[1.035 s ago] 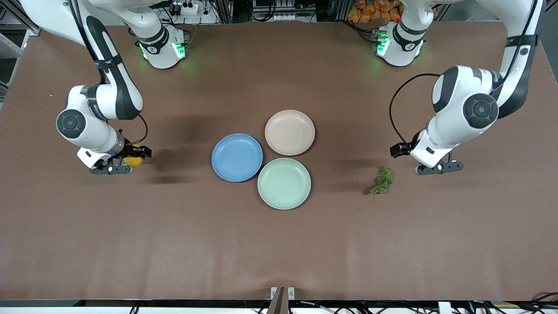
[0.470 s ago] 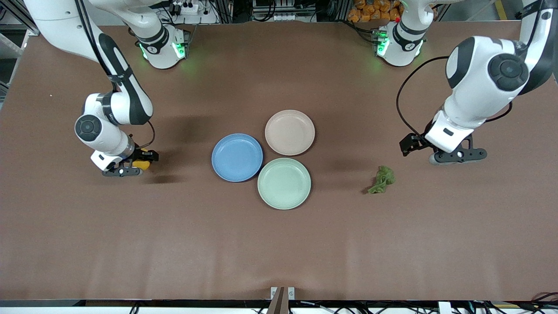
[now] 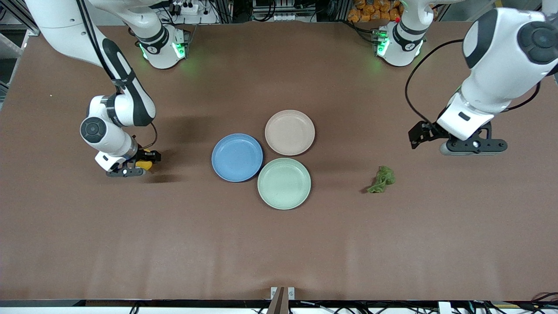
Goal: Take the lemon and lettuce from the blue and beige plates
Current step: 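Release the lettuce onto the table and raise the left gripper, then lower the lemon onto the table, open the right gripper, withdraw it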
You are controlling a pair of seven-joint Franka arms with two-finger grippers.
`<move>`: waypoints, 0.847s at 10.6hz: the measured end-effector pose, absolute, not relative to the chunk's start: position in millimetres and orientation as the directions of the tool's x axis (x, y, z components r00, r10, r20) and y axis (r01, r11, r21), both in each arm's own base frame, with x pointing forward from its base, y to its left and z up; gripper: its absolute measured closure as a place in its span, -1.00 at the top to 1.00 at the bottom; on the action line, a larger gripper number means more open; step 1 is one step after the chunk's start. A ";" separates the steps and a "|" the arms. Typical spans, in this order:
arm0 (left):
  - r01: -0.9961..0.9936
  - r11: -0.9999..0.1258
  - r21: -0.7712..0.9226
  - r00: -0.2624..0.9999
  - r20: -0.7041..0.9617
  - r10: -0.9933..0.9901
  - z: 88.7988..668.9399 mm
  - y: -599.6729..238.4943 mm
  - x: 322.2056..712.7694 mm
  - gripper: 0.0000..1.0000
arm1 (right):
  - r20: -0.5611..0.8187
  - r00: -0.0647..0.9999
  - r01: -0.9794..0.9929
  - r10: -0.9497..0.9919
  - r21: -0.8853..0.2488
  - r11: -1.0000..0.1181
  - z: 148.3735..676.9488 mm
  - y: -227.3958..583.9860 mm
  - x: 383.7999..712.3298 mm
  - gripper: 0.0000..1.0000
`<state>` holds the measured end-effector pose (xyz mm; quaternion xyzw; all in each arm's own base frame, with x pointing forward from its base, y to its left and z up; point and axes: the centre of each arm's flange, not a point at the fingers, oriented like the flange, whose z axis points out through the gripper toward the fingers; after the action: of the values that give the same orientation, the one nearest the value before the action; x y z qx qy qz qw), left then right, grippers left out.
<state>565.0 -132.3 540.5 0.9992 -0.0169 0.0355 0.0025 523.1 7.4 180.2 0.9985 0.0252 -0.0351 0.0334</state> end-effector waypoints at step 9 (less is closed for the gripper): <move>-0.027 -1.000 -0.008 0.999 0.041 -0.027 629.8 -121.3 548.1 1.00 | -0.120 0.992 0.037 0.029 0.064 -0.997 215.6 5.7 546.6 0.93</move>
<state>548.1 -121.3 629.8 0.9997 -0.0135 0.0205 -0.0036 546.6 5.7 215.6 0.9975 0.0165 -0.0594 0.0332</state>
